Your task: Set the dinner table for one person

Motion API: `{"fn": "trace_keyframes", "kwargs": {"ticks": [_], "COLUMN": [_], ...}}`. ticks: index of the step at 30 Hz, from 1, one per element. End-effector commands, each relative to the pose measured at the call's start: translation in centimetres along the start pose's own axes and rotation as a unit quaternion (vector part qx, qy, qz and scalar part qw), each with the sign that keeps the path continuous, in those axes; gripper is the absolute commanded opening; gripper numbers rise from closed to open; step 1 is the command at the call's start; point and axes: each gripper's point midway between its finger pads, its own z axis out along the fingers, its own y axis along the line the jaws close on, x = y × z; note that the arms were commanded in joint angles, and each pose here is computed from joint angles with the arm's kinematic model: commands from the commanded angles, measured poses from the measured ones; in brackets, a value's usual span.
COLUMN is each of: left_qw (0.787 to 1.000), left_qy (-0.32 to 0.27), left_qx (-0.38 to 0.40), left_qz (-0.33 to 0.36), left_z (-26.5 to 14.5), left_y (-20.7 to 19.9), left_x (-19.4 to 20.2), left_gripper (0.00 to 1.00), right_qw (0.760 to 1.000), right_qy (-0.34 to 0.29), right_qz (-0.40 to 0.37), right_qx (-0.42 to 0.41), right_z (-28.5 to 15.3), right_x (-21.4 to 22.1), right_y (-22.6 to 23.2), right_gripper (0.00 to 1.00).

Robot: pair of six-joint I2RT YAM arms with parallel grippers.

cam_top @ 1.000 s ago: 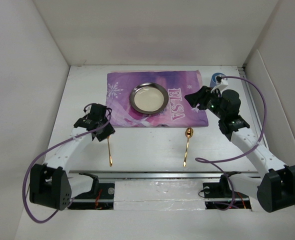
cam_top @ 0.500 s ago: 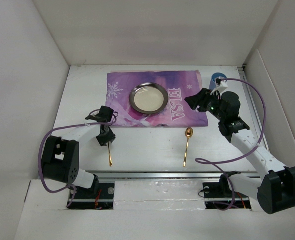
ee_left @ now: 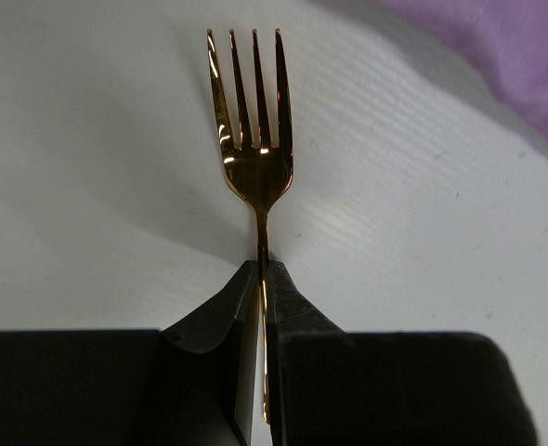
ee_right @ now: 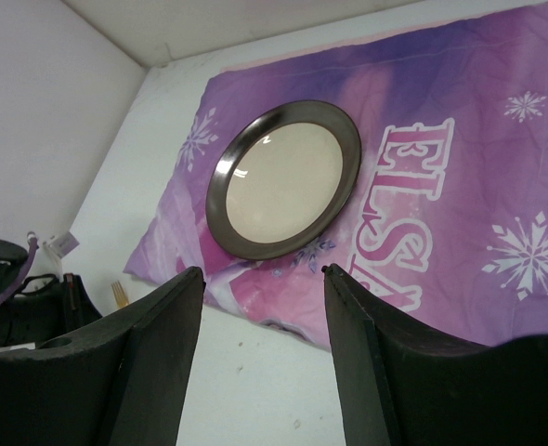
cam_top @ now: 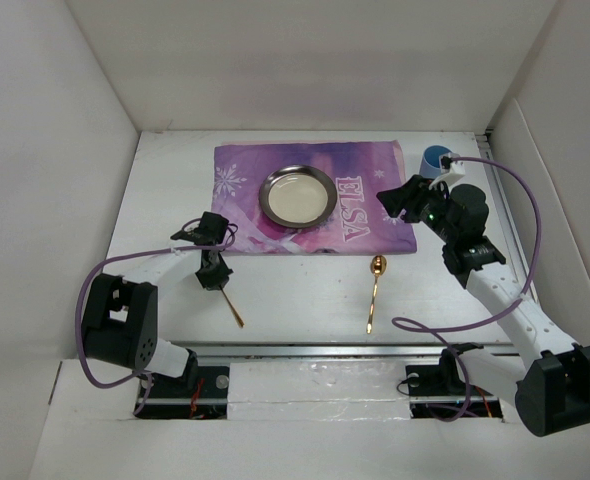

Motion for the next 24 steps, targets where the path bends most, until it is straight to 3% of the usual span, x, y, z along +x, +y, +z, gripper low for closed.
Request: {"fn": "trace_keyframes", "kwargs": {"ticks": [1, 3, 5, 7, 8, 9, 13, 15, 17, 18, 19, 21, 24], "left_qw": [1.0, 0.999, 0.994, 0.984, 0.971, 0.97, 0.942, 0.942, 0.938, 0.939, 0.936, 0.938, 0.937], "left_qy": [0.014, -0.011, -0.072, -0.114, -0.151, -0.145, -0.195, -0.182, -0.203, -0.183, -0.192, -0.147, -0.148], "left_qx": [0.017, 0.04, 0.075, 0.122, 0.161, 0.171, 0.221, 0.2, 0.184, 0.151, 0.151, 0.135, 0.127], "left_qz": [0.018, 0.029, 0.037, 0.055, 0.091, 0.094, 0.159, 0.199, 0.214, 0.249, 0.255, 0.283, 0.291], "left_z": [-2.4, -4.6, -8.0, -10.2, -11.9, -12.0, -13.7, -11.2, -11.2, -8.5, -9.0, -5.9, -4.5], "left_y": [0.1, -0.6, -1.8, -3.7, -6.7, -7.0, -12.8, -14.4, -15.9, -15.8, -16.8, -17.4, -18.3], "left_x": [0.7, -0.7, -3.8, -6.0, -9.0, -8.7, -13.6, -14.9, -17.4, -17.5, -18.9, -18.1, -19.0], "left_gripper": [0.0, 0.0, 0.0, 0.0, 0.0, 0.0, 0.0, 0.0, 0.0, 0.0, 0.0, 0.0, 0.0], "right_qw": [1.0, 1.0, 1.0, 1.0, 1.0, 1.0, 1.0, 1.0, 1.0, 1.0, 1.0, 1.0, 1.0], "right_qy": [-0.021, -0.013, -0.005, -0.002, -0.003, -0.003, -0.003, 0.001, 0.001, 0.0, -0.001, 0.0, 0.009], "right_qz": [-0.015, -0.014, -0.012, -0.011, -0.011, -0.011, -0.012, -0.013, -0.016, -0.017, -0.018, -0.02, -0.02], "right_qx": [0.005, -0.003, -0.007, -0.008, -0.001, -0.001, -0.005, 0.001, 0.001, 0.003, 0.004, 0.002, -0.001], "right_z": [-0.2, -0.1, 0.3, 0.4, 0.6, 0.6, 0.9, 1.1, 1.2, 1.1, 1.1, 1.2, 1.5], "right_x": [-1.2, -0.8, -0.4, -0.3, -0.2, -0.2, 0.0, 0.3, 0.4, 0.3, 0.3, 0.5, 1.0], "right_y": [-0.2, 0.0, -0.1, -0.1, -0.5, -0.5, -0.3, -0.7, -0.4, -0.5, -0.5, -0.3, -0.3], "right_gripper": [0.6, 0.6, 0.6, 0.6, 0.6, 0.6, 0.6, 0.6, 0.6, 0.6, 0.6, 0.6, 0.6]}}
